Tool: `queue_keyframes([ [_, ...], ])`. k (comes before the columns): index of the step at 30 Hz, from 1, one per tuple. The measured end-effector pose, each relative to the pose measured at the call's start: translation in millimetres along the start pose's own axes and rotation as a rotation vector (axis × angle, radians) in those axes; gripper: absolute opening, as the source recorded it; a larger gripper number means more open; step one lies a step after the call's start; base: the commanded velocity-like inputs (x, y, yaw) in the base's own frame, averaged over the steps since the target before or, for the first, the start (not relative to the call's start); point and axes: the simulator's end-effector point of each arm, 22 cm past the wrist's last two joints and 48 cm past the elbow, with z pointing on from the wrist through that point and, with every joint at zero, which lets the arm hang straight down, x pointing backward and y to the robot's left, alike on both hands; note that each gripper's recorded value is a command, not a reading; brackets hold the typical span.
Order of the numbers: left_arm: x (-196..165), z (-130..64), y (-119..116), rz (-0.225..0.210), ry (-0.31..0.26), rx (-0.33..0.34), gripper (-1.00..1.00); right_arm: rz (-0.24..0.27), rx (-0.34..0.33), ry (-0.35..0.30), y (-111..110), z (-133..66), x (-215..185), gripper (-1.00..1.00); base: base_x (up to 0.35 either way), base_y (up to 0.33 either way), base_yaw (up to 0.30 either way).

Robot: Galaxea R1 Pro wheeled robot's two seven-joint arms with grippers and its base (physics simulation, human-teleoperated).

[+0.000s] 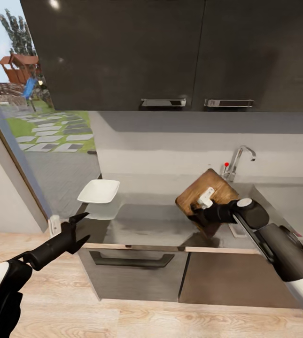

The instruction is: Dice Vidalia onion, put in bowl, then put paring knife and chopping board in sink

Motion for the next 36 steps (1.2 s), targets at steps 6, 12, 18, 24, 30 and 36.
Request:
queue_keyframes([
  [6, -6, -5.4, -2, 0.006, 0.000, 0.008, 1.00, -0.462, -0.046, 0.028, -12, -21.5, 9, -1.00, 0.000, 0.000, 0.000],
  [12, -13, -9.5, -3, 0.008, -0.009, 0.012, 1.00, -0.845, -0.156, 0.072, -10, -38.0, 33, -1.00, 0.000, 0.000, 0.000],
  [18, -21, -21.3, -13, 0.031, 0.004, 0.060, 1.00, -1.116, -0.298, 0.160, -13, -65.1, 70, -1.00, 0.000, 0.000, 0.000],
  [24, -19, -28.4, -23, 0.072, 0.041, 0.101, 1.00, -1.471, -0.361, 0.156, -20, -88.9, 77, -1.00, 0.000, 0.000, 0.000],
  [30, -13, -28.9, -27, 0.092, 0.072, 0.117, 1.00, -1.542, -0.350, 0.200, -30, -91.4, 77, -1.00, 0.000, 0.000, 0.000],
  [36, -12, -29.0, -28, 0.095, 0.078, 0.120, 1.00, -1.510, -0.359, 0.222, -38, -84.4, 86, -1.00, 0.000, 0.000, 0.000],
])
